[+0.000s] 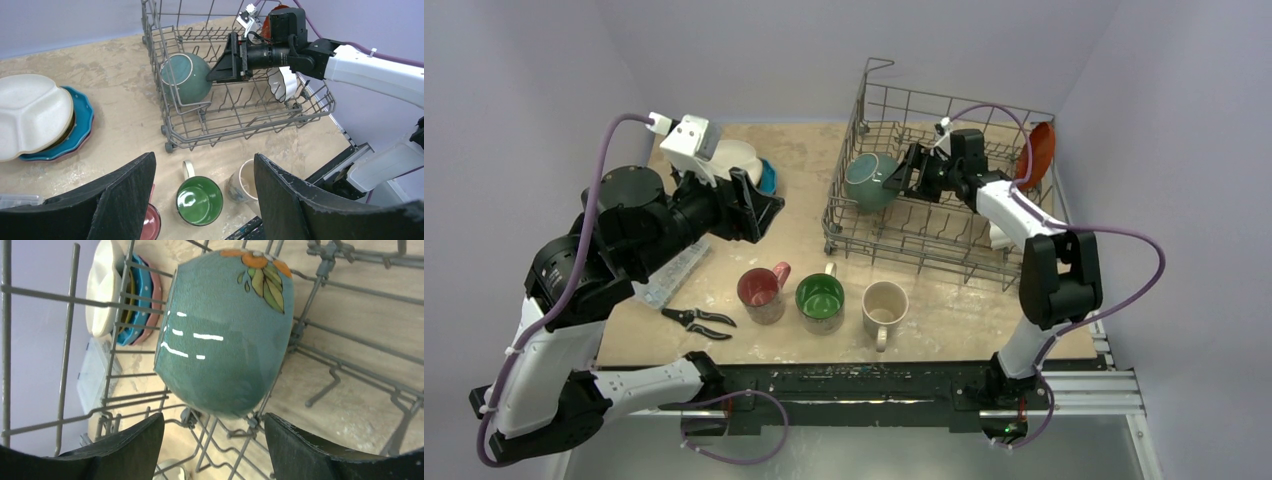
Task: Load the mixed dishes into the dish rack
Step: Insert the bowl into the dish rack.
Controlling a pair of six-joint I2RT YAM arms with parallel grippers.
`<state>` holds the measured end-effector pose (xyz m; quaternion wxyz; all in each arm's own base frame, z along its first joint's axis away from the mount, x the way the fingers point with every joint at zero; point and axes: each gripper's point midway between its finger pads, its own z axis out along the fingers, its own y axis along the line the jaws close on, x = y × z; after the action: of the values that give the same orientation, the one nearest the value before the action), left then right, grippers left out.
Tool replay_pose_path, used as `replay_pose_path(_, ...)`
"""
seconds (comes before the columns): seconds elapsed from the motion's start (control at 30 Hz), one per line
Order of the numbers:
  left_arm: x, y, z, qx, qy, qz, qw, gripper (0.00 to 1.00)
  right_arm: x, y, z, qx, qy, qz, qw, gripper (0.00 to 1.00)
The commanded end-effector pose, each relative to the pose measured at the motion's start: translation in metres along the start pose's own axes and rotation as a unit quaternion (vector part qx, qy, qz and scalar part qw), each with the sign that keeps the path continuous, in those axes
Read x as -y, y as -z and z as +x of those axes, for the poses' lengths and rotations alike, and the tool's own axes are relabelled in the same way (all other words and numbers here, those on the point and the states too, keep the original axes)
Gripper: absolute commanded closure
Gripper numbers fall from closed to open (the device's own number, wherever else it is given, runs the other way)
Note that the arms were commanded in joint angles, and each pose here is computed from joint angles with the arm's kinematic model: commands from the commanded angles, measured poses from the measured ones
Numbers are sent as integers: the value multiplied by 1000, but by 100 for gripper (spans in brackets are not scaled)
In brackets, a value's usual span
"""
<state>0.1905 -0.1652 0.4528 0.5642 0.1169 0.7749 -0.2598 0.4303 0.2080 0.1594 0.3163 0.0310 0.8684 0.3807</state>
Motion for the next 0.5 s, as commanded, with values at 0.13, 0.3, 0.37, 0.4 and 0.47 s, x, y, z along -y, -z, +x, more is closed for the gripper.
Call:
replay_pose_path(0.13,-1,5,-3,13,5,4,1000,29,-19,52,-11,10,62,48,997,27)
replay_pose_path(0.3,-10,6,5,7,-1,-14,1000,28,-30,89,-22,16,102,88,991,27)
replay_pose_path(0.37,-19,9,10,8,1,-32,999,27,-35,109,-24,23,109,108,988,26)
replay_pose_path(0.4,-24,9,14,7,3,-43,999,27,-36,119,-24,25,114,118,986,26)
replay_pose_path(0.47,-36,12,22,5,16,-72,997,27,-41,139,-24,37,120,134,983,26)
